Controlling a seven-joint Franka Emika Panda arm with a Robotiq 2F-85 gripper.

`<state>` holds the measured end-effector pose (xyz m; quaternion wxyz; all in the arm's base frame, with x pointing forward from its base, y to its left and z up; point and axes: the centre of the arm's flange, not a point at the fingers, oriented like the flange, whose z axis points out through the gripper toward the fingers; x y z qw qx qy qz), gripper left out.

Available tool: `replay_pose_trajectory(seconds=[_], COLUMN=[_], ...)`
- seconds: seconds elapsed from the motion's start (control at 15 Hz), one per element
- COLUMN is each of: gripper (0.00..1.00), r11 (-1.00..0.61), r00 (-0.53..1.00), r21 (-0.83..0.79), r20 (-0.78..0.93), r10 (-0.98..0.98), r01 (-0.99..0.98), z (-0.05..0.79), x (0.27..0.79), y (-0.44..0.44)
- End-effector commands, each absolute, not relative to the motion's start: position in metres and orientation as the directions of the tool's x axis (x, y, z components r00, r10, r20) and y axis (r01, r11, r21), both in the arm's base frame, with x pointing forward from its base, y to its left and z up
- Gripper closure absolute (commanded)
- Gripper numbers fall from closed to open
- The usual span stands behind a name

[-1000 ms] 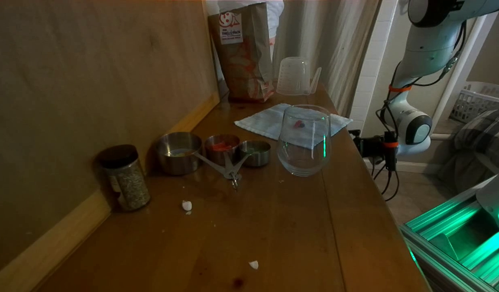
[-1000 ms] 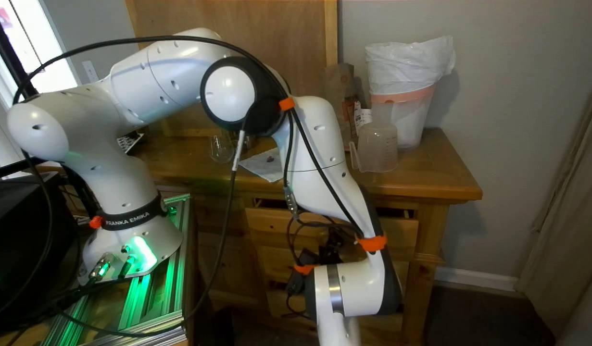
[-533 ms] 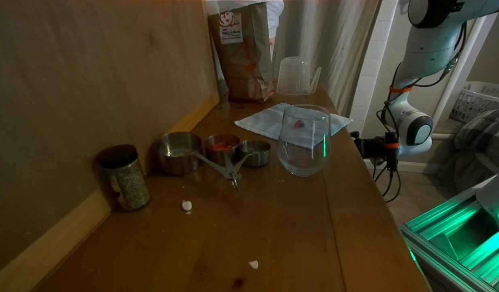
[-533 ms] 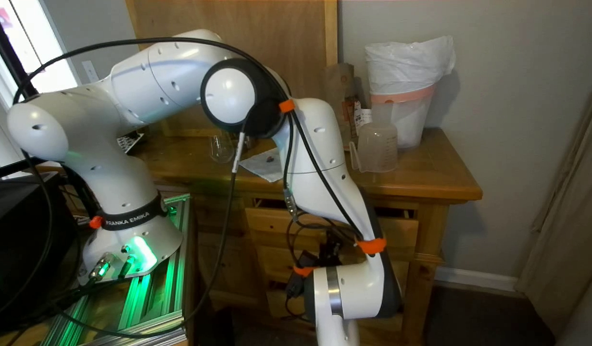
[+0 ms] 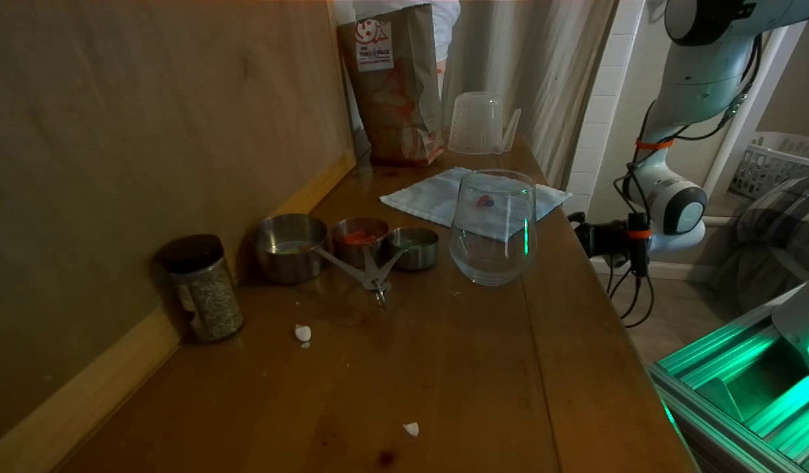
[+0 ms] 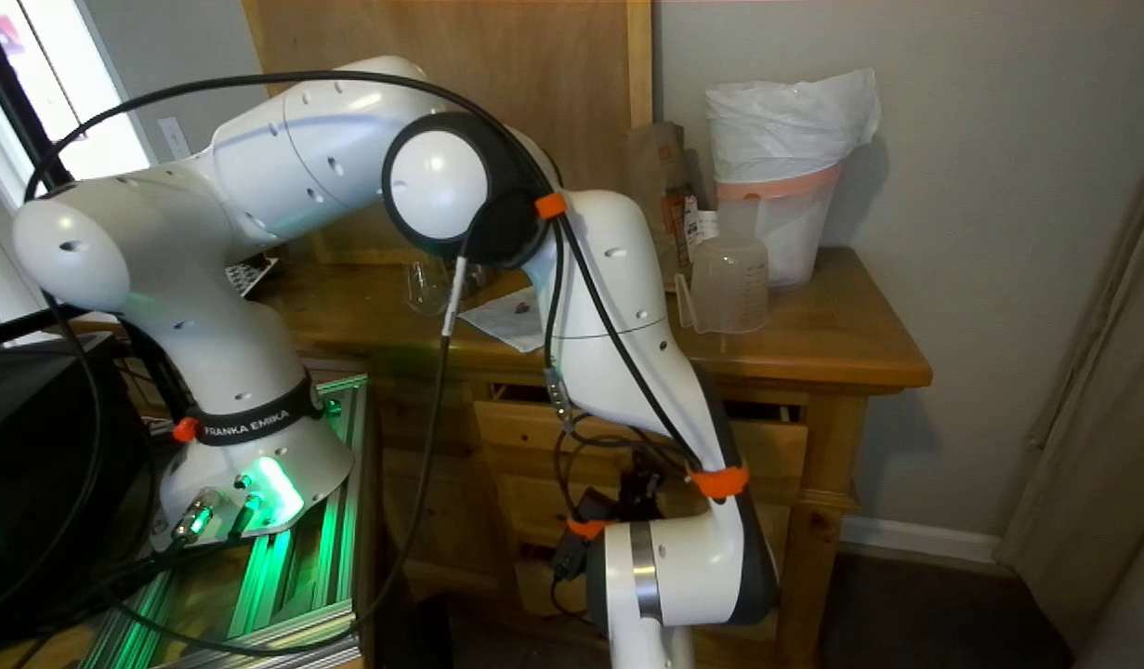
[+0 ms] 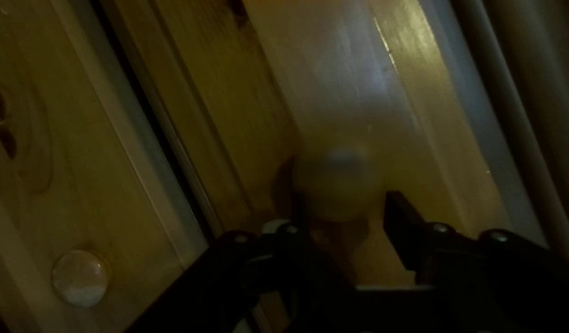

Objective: Open the topmost drawer on the right.

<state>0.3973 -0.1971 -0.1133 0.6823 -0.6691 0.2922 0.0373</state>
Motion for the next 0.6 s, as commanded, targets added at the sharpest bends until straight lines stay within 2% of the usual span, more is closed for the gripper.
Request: replay_pose_trajectory(seconds=[0.0,0.2,0.53], gripper=[0.22,0.02,0.00], r11=[0.119,0.120,0.133], r00=[0.818,0.817,0.816], r21=[-0.883,-0.881,-0.875], r20=[-0.466,-0.470,-0.482], r10=[-0.338,-0.334,-0.318], r01=[-0.454,-0.458,-0.465], z=[-0.1111,-0.1120,-0.1136], x=[0.3998,0.4002,0.4022], y=[-0.1984,-0.1964,-0.1887])
